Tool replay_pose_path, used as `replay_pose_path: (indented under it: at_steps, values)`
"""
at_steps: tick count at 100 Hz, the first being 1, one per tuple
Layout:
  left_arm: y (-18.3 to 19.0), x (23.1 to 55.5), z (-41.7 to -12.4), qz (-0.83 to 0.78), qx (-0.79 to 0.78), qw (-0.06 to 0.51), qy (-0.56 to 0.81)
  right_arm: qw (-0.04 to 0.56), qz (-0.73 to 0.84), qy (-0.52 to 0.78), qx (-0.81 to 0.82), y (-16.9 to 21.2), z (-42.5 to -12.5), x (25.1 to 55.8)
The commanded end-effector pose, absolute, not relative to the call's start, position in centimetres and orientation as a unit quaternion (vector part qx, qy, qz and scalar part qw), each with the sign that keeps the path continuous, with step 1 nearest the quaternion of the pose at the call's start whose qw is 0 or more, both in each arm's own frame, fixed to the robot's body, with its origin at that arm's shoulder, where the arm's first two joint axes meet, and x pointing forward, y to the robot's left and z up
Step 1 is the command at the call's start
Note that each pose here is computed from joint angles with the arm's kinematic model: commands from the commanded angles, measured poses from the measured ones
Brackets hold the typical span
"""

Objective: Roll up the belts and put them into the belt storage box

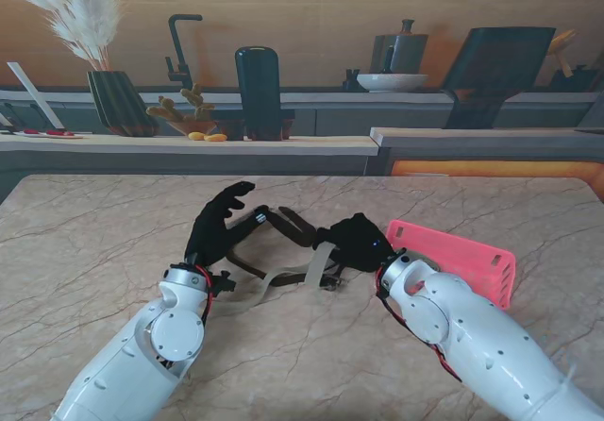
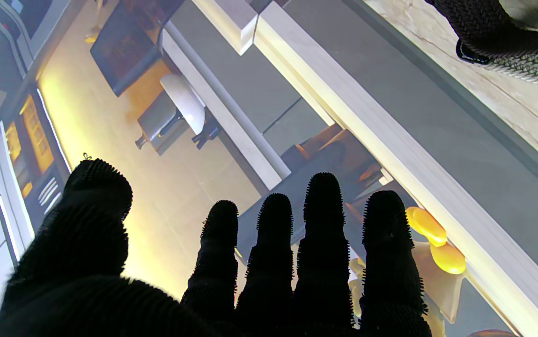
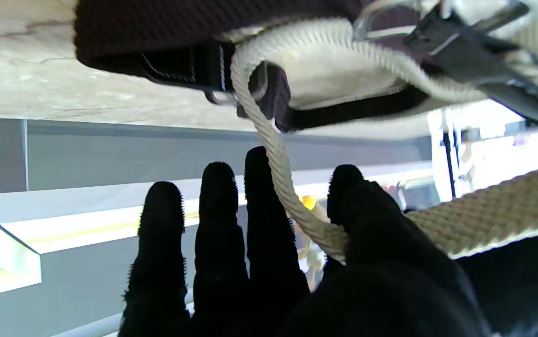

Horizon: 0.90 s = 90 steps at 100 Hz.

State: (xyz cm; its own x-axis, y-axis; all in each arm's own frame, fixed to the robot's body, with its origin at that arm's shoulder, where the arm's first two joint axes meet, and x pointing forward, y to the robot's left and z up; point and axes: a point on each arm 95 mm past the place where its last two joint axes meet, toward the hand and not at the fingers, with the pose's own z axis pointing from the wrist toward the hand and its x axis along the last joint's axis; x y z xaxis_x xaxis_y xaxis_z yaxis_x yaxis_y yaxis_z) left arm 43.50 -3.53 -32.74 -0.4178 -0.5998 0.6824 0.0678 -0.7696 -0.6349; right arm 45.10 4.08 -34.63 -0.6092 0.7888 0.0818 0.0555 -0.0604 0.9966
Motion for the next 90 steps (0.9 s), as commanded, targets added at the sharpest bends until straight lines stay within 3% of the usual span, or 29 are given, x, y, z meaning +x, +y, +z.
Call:
replay_pose_path:
  at_steps: [1, 51, 90]
  values:
    - [-3.9, 43.2, -32.8, -0.801, -0.497, 0.198, 0.269, 0.279, 0.662, 0.604, 0.346, 5.6, -33.7, 44.9]
    - [-4.5, 42.5, -32.5, -0.816, -0.48, 0.171, 0.275, 0.184, 0.729, 0.411, 0.516, 7.3, -30.5, 45.3]
    - [-5.8, 42.1, -32.6, -0.819, -0.45, 0.158, 0.319, -0.006, 0.677, 0.312, 0.667, 8.2, -30.4, 45.0]
